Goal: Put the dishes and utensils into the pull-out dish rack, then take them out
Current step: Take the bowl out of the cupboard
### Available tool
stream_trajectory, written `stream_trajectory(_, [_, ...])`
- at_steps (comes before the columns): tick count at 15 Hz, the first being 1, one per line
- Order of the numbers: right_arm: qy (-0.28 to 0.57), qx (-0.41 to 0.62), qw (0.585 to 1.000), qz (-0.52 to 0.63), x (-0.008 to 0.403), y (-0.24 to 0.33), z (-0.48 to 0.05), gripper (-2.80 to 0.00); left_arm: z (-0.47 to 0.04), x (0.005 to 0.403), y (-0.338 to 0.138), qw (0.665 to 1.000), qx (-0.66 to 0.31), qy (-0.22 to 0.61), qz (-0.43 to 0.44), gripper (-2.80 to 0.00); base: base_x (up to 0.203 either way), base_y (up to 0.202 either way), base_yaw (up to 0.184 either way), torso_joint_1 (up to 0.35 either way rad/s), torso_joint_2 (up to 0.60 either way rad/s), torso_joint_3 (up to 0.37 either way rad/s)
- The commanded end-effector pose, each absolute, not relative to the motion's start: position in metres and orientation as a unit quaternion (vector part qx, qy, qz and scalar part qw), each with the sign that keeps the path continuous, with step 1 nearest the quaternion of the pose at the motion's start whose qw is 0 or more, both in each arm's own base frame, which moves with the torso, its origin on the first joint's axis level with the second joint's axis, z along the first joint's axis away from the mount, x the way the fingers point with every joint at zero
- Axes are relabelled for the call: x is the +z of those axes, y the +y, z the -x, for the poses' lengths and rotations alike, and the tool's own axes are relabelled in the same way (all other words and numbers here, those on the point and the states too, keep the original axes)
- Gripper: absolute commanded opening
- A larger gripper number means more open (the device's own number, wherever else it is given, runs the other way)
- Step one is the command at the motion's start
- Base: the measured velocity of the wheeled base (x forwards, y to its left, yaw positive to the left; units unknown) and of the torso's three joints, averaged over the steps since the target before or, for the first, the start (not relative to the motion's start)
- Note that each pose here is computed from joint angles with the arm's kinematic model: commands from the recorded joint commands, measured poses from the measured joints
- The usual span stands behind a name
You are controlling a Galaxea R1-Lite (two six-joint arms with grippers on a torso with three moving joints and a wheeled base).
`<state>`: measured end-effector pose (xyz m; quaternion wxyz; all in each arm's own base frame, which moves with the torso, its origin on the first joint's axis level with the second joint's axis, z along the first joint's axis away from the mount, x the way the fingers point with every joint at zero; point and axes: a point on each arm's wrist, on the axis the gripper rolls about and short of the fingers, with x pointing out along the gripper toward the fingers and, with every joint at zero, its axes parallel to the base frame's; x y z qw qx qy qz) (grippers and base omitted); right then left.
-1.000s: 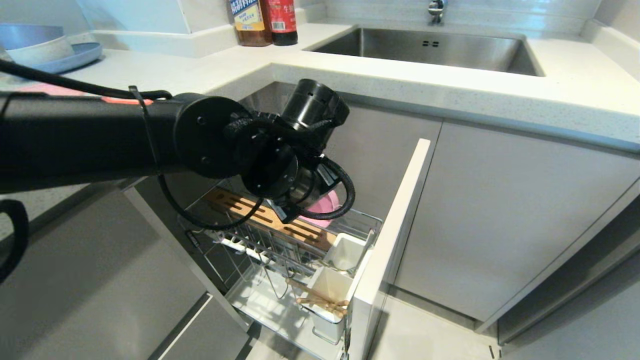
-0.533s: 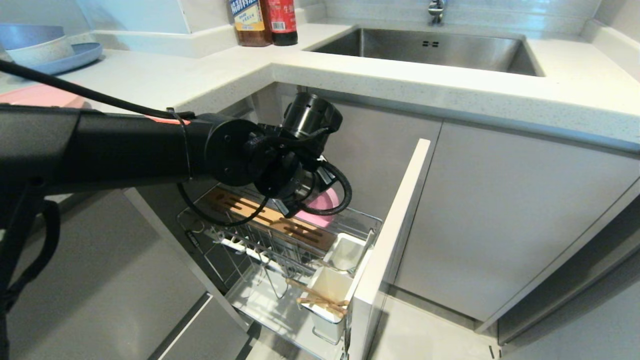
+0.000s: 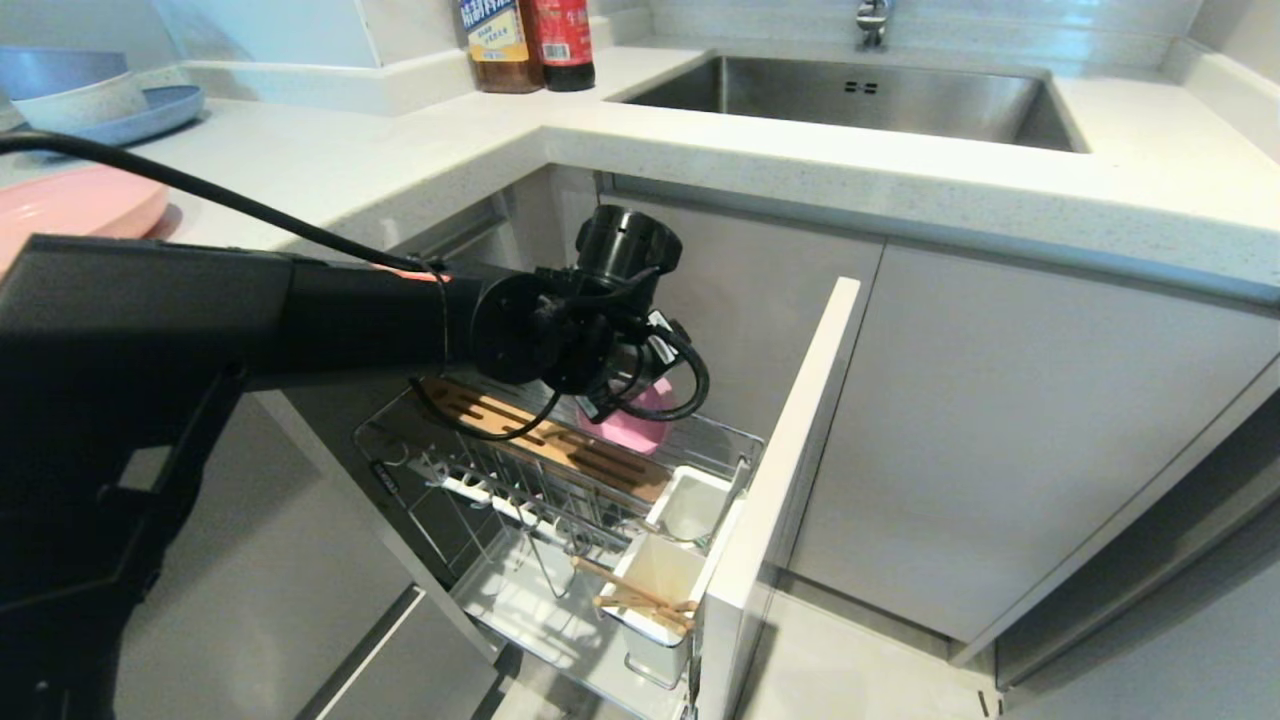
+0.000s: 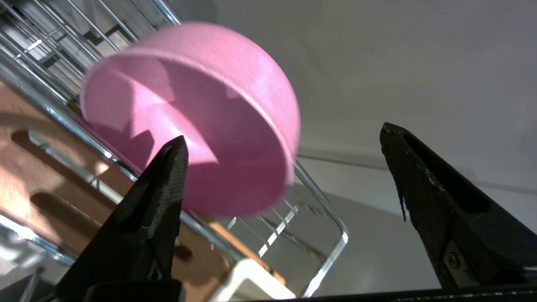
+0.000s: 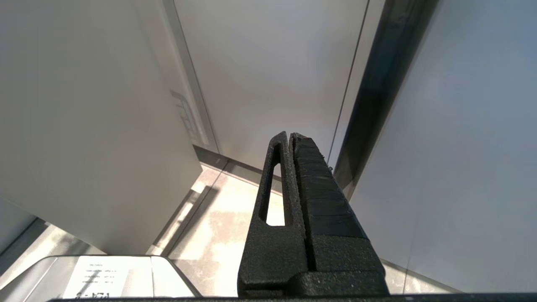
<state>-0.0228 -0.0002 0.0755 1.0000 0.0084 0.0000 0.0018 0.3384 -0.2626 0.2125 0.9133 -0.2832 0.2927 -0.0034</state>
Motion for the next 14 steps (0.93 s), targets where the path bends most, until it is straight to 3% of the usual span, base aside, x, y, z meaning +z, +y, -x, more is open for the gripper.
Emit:
stream_trajectory(1, [0.000, 0.002, 1.000, -0.008, 0.075, 0.000, 0.023, -2.80, -0.346, 0.203, -0.265, 0.913, 0.005, 0.297, 0.281, 0.00, 0.000, 0.000, 0.000, 0.000, 0.00, 0.000])
stream_trajectory(14, [0.001, 0.002, 1.000, -0.008, 0.075, 0.000, 0.023, -2.80, -0.369, 0.186, -0.266, 0.919, 0.005, 0.284, 0.274, 0.00, 0.000, 0.000, 0.000, 0.000, 0.00, 0.000])
